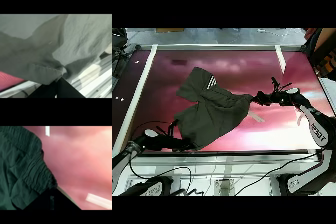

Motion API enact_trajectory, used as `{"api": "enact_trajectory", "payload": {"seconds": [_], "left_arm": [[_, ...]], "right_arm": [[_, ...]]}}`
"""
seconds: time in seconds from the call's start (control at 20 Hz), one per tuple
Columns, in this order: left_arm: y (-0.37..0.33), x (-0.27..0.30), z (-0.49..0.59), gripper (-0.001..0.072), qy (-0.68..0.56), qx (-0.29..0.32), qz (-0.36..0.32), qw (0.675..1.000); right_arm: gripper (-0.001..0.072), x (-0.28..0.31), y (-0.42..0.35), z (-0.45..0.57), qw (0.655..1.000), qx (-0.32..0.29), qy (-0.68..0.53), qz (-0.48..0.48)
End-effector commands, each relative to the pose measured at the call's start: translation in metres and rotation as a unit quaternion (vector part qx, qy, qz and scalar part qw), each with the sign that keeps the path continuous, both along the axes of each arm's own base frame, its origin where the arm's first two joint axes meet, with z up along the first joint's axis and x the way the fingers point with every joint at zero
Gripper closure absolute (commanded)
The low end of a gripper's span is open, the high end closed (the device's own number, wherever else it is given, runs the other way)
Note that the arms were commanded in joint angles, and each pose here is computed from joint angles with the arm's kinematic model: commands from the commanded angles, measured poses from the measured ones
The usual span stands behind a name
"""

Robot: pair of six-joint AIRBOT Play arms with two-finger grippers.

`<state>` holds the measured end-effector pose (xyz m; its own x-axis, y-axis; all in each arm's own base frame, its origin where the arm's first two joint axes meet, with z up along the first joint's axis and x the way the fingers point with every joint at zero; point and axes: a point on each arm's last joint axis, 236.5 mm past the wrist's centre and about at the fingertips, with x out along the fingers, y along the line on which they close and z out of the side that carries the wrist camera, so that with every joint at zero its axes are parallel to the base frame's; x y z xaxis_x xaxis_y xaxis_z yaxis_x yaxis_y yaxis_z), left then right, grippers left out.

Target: Fold the clothes and pants, and hang the long-sleeved shirts on hangers.

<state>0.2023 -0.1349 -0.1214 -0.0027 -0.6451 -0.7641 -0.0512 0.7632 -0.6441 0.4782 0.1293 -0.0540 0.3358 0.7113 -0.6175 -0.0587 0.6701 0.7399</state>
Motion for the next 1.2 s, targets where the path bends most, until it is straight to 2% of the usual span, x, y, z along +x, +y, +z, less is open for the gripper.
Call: {"api": "enact_trajectory", "payload": {"seconds": [0.0,0.15,0.25,0.45,0.65,0.85,1.0,1.15], "left_arm": [[-0.010,0.016,0.022,0.0696,-0.044,-0.028,-0.031,0.998],[-0.005,0.066,0.070,0.0696,-0.137,-0.022,-0.036,0.990],[0.005,0.107,0.128,0.0695,-0.234,-0.006,-0.029,0.972],[0.042,0.153,0.278,0.0696,-0.438,0.047,0.015,0.898],[0.085,0.131,0.423,0.0696,-0.613,0.124,0.100,0.774],[0.100,0.067,0.527,0.0696,-0.737,0.166,0.180,0.630],[0.098,0.005,0.581,0.0696,-0.800,0.174,0.216,0.533],[0.107,-0.056,0.627,0.0696,-0.845,0.176,0.269,0.428]], "right_arm": [[0.0686,-0.011,0.003,0.028,0.998,-0.026,-0.040,0.044],[0.0687,-0.018,-0.005,0.087,0.987,-0.086,-0.118,0.063],[0.0687,-0.027,-0.008,0.141,0.976,-0.109,-0.181,0.062],[0.0687,-0.069,-0.007,0.259,0.938,-0.134,-0.315,0.049],[0.0687,-0.131,-0.008,0.357,0.885,-0.161,-0.436,0.020],[0.0686,-0.193,-0.007,0.423,0.832,-0.172,-0.528,-0.006],[0.0686,-0.251,0.018,0.471,0.808,-0.089,-0.583,-0.005],[0.0687,-0.307,0.031,0.525,0.766,-0.020,-0.643,-0.016]]}}
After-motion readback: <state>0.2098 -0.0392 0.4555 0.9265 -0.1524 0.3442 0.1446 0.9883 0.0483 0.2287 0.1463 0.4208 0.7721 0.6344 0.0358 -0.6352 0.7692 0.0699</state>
